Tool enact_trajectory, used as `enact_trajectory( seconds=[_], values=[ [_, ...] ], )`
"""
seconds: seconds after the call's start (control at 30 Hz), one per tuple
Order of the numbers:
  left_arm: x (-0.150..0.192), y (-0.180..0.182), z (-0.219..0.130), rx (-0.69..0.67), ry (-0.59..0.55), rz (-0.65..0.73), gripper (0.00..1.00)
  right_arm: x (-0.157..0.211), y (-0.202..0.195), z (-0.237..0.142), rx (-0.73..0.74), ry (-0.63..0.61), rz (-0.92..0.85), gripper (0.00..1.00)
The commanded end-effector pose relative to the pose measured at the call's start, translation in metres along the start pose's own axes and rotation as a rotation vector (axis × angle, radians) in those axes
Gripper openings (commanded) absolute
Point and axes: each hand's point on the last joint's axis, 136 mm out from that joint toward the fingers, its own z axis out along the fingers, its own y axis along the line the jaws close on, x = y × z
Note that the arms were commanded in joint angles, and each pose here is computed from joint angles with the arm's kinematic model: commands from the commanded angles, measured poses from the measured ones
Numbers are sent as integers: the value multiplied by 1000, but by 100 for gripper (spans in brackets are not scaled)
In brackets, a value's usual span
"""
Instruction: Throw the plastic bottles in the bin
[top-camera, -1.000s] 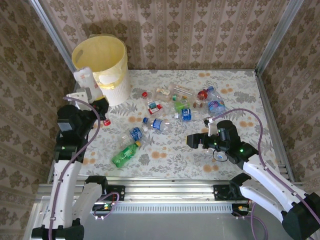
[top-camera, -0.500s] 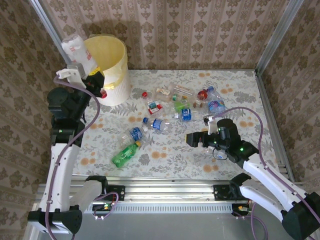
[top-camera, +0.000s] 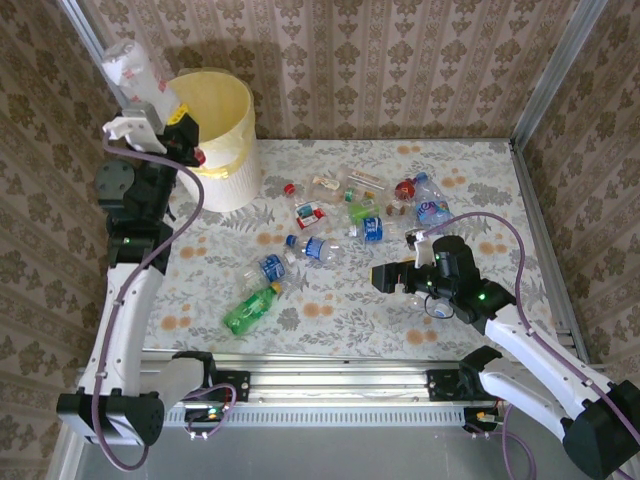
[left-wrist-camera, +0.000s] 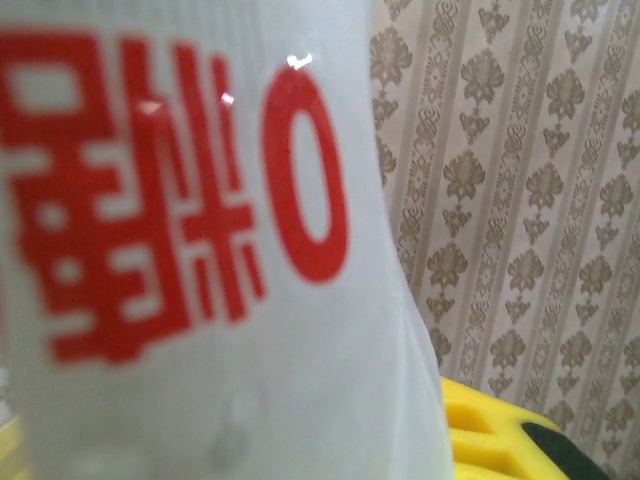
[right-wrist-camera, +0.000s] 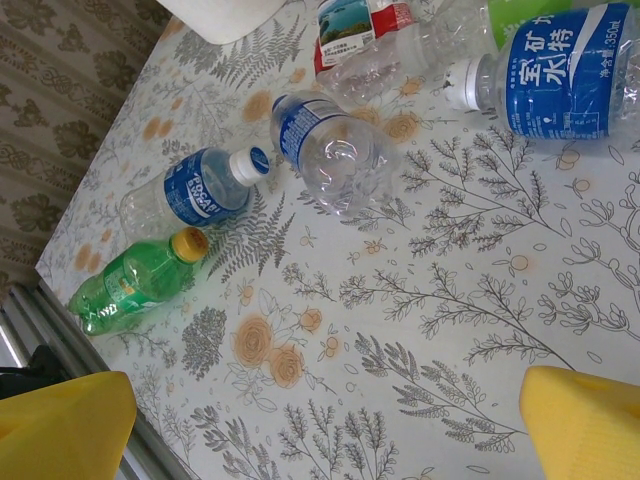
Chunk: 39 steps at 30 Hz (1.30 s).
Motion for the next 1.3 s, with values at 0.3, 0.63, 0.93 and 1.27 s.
enact_trajectory(
  seconds=[0.3, 0.63, 0.93, 1.27],
  values=[
    [57, 73, 130, -107, 290, -144, 53, -16, 12, -6, -12, -19, -47, 100],
    [72, 88, 162, -194, 487, -213, 100, -2, 11, -8, -39, -13, -19, 100],
    [-7, 44, 96, -124, 318, -146, 100, 3, 8, -9, -31, -11, -24, 100],
    [-1, 5, 10, -22, 362, -101, 100, 4, 6, -9, -20, -3, -21, 100]
  ],
)
